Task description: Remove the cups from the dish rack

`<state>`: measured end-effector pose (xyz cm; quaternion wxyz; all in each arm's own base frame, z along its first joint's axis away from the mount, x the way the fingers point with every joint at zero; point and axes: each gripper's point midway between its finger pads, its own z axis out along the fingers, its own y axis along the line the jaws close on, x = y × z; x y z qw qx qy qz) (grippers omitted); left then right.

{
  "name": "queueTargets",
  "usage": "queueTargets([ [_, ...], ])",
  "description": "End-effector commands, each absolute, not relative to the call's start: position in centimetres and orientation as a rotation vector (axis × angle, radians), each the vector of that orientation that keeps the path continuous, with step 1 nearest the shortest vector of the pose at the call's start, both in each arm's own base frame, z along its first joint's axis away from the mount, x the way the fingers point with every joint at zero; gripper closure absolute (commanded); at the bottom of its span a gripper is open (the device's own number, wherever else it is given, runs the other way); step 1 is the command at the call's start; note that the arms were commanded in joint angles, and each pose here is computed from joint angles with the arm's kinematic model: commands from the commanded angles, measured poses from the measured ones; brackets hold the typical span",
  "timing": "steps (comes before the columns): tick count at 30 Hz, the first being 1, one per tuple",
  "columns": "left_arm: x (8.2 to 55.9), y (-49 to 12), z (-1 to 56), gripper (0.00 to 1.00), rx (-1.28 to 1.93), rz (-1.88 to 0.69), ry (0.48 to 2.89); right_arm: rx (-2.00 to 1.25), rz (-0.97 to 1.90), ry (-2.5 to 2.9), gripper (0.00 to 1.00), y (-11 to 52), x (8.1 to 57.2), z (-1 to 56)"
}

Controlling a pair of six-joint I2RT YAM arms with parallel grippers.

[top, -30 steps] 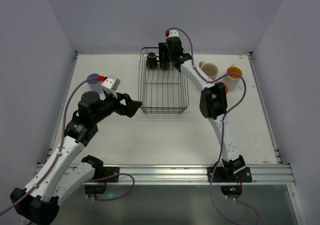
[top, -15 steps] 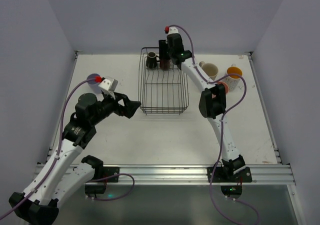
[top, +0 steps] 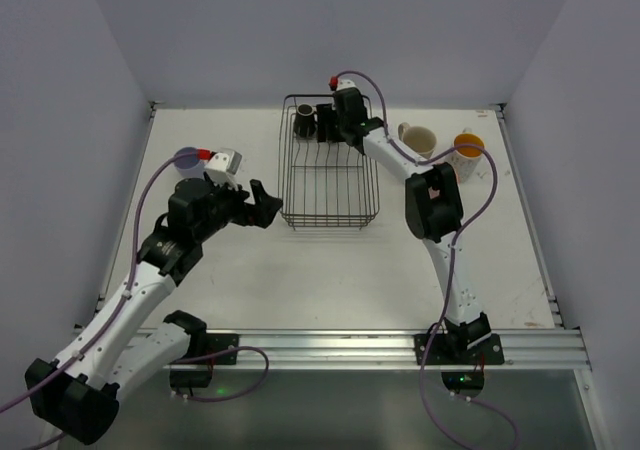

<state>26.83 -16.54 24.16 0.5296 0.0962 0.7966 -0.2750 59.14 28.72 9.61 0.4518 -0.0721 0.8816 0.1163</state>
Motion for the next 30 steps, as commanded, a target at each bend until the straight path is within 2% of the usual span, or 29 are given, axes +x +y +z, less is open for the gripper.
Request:
queueTargets([
  [1, 27.7, -16.5, 20.3, 0.0, 0.089, -0.653, 2.026, -0.154, 0.368, 2.047, 0.25, 28.9, 58.8, 16.4],
  [7, 30.0, -18.1, 16.4, 0.11, 0.002, -0.699, 2.08, -0.222, 0.388, 2.051, 0.3, 30.6, 56.1, 15.4],
  [9, 31.4, -17.9, 16.3, 0.17, -0.024, -0.651, 2.055, -0.24, 0.393, 2.06, 0.35, 31.1, 54.8, 14.7],
  [10, 31.9, -17.8, 16.3, 0.24, -0.024, -0.629, 2.052, -0.243, 0.398, 2.062, 0.38, 31.2, 54.4, 14.1],
  [11, 32.4, -17.7, 15.7, 0.27, -0.028, -0.606, 2.061, -0.235, 0.41, 2.062, 0.43, 31.3, 54.2, 14.1],
  [13, 33.4, -18.2, 15.7, 0.35, -0.017, -0.607, 2.055, -0.229, 0.417, 2.065, 0.45, 31.2, 53.8, 14.1],
  [14, 33.4, -18.9, 15.9, 0.36, 0.007, -0.647, 2.049, -0.223, 0.419, 2.064, 0.49, 31.1, 53.7, 14.2],
  [16, 33.7, -19.6, 15.7, 0.45, 0.017, -0.674, 2.042, -0.222, 0.415, 2.067, 0.55, 30.9, 53.5, 14.0],
  [17, 33.8, -19.8, 15.5, 0.54, 0.019, -0.673, 2.048, -0.22, 0.419, 2.055, 0.64, 31.0, 53.4, 14.5],
  [20, 33.6, -19.7, 14.3, 0.73, 0.023, -0.656, 2.081, -0.227, 0.409, 2.057, 0.77, 30.7, 53.2, 14.2],
  [21, 33.4, -19.6, 14.1, 0.82, 0.023, -0.654, 2.086, -0.232, 0.407, 2.061, 0.89, 30.7, 53.1, 14.1],
  [22, 33.1, -19.4, 14.1, 0.85, 0.022, -0.652, 2.087, -0.232, 0.403, 2.062, 0.92, 30.6, 53.0, 14.1],
  [25, 32.0, -19.0, 13.5, 0.93, 0.021, -0.65, 2.101, -0.231, 0.401, 2.07, 1.0, 30.4, 52.5, 13.9],
  [30, 30.3, -18.2, 12.5, 0.94, 0.027, -0.632, 2.134, -0.183, 0.402, 2.078, 1.0, 29.7, 50.2, 14.0],
])
